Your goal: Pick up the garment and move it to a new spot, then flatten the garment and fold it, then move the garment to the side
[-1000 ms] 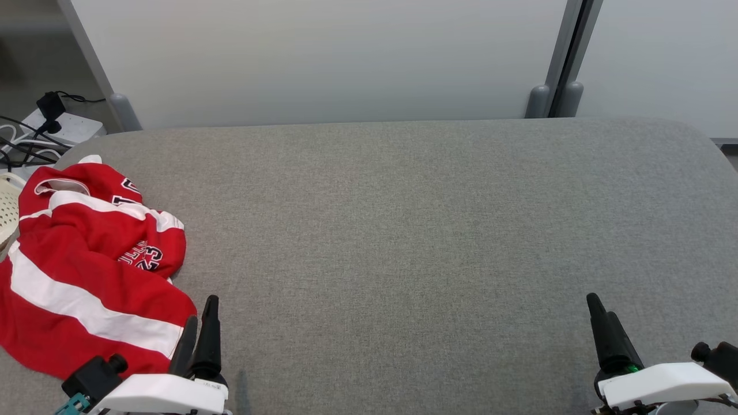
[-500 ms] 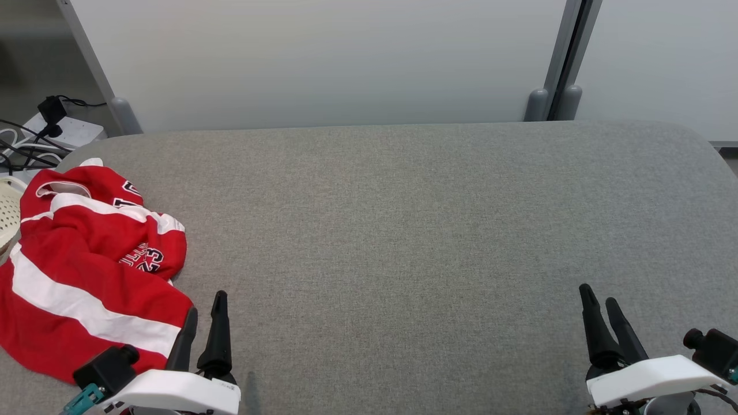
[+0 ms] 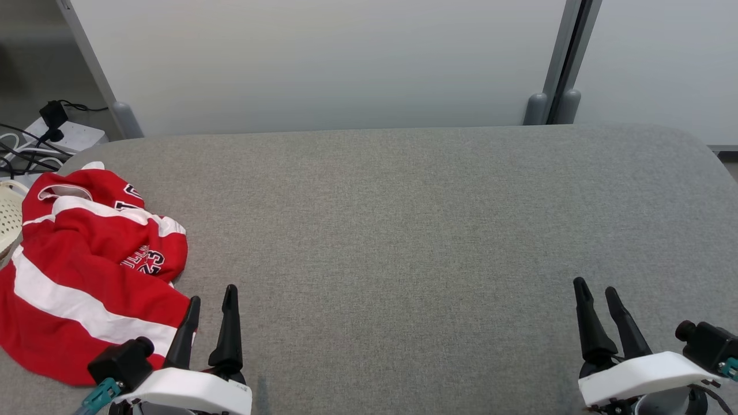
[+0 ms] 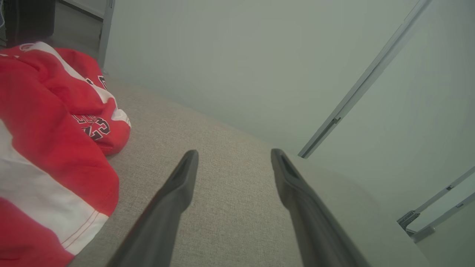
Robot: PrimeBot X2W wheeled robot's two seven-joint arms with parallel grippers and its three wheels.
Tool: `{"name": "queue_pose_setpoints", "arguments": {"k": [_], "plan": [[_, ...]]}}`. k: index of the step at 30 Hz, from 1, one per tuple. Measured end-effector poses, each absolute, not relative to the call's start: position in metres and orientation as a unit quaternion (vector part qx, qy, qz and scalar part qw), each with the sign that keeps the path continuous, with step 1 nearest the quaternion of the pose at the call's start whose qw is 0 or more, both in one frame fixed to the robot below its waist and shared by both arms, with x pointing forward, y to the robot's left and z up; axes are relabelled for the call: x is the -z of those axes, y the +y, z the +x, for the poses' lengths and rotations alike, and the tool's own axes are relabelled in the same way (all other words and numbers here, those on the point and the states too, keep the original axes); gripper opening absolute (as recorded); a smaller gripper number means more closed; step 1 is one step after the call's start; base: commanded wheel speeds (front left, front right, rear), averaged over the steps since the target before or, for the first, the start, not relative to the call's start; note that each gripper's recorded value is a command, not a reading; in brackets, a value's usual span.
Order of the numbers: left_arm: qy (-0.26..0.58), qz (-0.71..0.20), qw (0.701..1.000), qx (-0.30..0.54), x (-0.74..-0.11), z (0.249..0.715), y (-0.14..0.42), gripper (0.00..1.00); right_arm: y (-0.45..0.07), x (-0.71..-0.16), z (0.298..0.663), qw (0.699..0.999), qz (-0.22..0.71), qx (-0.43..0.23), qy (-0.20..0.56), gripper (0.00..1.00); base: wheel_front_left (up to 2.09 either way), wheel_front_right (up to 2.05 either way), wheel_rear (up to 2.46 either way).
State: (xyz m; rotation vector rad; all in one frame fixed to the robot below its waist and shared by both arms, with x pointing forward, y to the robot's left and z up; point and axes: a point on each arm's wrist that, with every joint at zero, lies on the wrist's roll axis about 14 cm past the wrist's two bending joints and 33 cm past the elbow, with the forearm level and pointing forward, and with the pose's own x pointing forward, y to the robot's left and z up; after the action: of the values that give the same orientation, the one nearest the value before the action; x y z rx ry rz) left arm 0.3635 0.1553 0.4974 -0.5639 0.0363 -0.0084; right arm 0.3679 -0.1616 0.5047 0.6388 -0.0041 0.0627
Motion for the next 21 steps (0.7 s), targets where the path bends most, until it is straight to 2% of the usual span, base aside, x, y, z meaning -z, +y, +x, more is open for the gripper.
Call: {"name": "queue_pose_setpoints", "arguments": {"k": [21], "plan": [[-0.032,-0.150,0.988,0.036,-0.519,0.366,0.143,1.00,-0.153,-0.523,0.366,0.981,0.179,-0.059,-0.042,1.00,0.00,0.00,0.00]]}}
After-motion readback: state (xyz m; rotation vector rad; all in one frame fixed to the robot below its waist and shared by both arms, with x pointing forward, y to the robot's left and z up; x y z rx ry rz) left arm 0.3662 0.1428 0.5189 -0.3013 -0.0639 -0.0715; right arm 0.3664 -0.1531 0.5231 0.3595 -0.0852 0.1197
